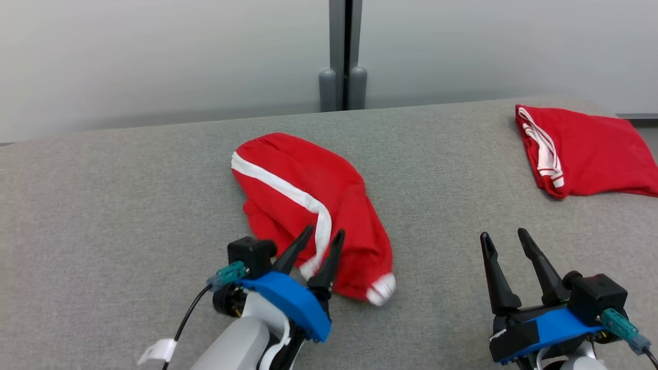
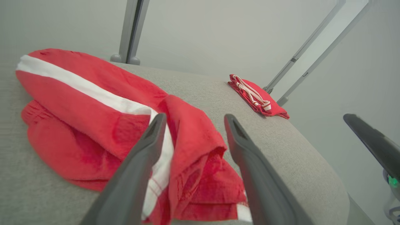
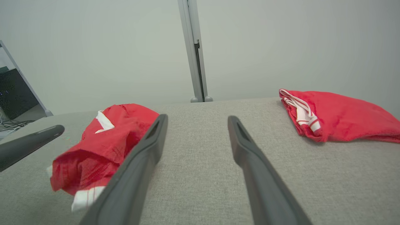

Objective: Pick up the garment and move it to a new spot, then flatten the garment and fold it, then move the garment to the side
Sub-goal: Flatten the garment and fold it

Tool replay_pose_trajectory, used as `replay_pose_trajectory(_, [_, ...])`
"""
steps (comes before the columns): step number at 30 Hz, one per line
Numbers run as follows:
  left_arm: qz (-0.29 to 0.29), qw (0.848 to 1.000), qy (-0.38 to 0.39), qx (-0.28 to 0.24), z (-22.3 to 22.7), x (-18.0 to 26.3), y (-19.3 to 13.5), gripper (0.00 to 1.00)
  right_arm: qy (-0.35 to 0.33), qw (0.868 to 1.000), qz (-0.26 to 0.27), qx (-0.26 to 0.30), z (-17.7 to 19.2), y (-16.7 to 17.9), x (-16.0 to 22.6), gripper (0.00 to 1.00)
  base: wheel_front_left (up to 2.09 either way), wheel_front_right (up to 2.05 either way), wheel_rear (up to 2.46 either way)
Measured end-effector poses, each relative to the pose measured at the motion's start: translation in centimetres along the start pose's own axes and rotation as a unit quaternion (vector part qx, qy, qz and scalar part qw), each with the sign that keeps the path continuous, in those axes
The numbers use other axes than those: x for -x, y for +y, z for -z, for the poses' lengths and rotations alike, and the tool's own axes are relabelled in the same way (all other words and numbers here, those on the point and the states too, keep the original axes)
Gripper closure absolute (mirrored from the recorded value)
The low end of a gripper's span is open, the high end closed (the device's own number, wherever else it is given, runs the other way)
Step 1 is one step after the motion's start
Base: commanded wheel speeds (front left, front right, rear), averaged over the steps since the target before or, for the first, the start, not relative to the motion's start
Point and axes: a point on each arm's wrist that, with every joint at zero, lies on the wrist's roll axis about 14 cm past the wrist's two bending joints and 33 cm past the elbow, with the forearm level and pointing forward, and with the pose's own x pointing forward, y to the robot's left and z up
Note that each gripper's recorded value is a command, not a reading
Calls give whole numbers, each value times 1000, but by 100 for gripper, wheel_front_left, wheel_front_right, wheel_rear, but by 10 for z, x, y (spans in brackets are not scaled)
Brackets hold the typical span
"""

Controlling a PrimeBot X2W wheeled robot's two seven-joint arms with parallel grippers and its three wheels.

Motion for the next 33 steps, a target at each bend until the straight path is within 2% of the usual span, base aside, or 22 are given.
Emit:
replay_pose_trajectory(9, [-80, 994, -63, -37, -19, 46, 46, 0, 0, 1000, -17, 2, -1, 11, -3, 0, 0, 0, 0])
replay_pose_trajectory(17, [-164, 971, -142, -101, -65, 95, 82, 0, 0, 1000, -26, 2, -2, 17, -3, 0, 0, 0, 0])
replay_pose_trajectory(25, [-223, 952, -150, -143, -71, 134, 110, 0, 4, 1000, -26, 11, -3, 17, 3, 0, 0, 0, 0])
replay_pose_trajectory(33, [-244, 947, -145, -153, -72, 148, 126, 0, 32, 999, -8, 17, 10, 5, 10, 0, 0, 0, 0])
